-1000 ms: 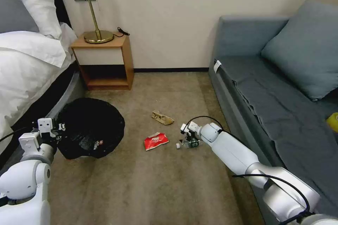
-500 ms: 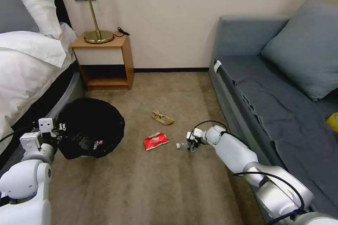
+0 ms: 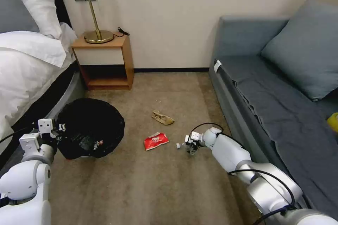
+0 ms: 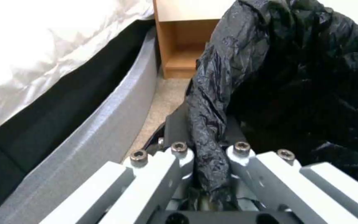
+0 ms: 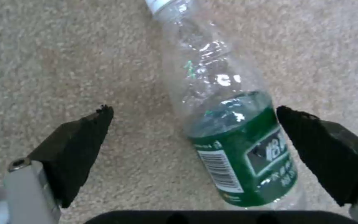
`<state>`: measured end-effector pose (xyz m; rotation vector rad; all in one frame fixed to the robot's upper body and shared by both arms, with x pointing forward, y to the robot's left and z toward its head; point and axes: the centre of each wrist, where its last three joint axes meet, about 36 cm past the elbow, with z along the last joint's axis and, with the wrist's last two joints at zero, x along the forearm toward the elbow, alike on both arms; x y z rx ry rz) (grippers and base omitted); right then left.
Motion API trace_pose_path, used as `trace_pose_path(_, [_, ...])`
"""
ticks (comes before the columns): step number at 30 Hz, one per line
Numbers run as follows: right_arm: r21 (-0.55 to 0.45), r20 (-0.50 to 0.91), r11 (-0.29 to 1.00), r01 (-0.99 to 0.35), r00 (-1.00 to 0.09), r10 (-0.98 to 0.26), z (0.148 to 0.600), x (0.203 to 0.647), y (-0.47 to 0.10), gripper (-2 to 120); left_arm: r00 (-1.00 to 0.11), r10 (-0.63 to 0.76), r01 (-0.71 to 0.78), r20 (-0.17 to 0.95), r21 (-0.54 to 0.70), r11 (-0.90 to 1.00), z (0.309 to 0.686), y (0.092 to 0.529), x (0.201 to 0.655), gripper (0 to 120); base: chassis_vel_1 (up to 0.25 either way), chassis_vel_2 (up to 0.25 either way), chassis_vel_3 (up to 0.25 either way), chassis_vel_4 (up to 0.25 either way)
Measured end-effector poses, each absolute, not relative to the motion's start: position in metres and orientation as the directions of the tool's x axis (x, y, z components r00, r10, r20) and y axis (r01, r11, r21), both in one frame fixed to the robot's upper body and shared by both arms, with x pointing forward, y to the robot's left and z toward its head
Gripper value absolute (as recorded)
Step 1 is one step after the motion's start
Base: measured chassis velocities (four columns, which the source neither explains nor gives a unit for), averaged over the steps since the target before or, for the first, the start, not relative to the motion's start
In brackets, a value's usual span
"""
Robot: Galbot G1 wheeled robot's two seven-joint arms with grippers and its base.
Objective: Pick up the trash bin, then pick up the garbage on the floor and place it into the trash bin.
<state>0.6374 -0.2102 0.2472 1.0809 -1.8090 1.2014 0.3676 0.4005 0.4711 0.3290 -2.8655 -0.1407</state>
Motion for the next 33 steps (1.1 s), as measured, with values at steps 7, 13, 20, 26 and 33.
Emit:
trace_pose_path(7, [-0.334,0.887,0.216,-0.918,-0.383,-0.258,0.243,0.634,-0.210,99,-0.943,-0.231,-0.209,0.239,0.115,0.971,0.470,0.397,0.368,3,0.000,0.000,0.000,0.000])
trace_pose_path(13, [-0.332,0.889,0.217,-0.918,-0.381,-0.254,0.238,0.630,-0.210,82,-0.944,-0.231,-0.209,0.237,0.114,0.971,0.470,0.397,0.368,3,0.000,0.000,0.000,0.000])
trace_pose_path(20, [-0.322,0.894,0.208,-0.924,-0.369,-0.255,0.233,0.624,-0.207,59,-0.945,-0.229,-0.208,0.235,0.110,0.972,0.471,0.396,0.366,3,0.000,0.000,0.000,0.000])
trace_pose_path(26, [-0.317,0.894,0.211,-0.925,-0.365,-0.258,0.229,0.621,-0.207,39,-0.945,-0.229,-0.209,0.232,0.110,0.972,0.472,0.398,0.365,3,0.000,0.000,0.000,0.000])
trace_pose_path(33, [-0.338,0.881,0.216,-0.916,-0.389,-0.270,0.241,0.628,-0.212,20,-0.945,-0.229,-0.208,0.233,0.111,0.972,0.474,0.397,0.365,3,0.000,0.000,0.000,0.000])
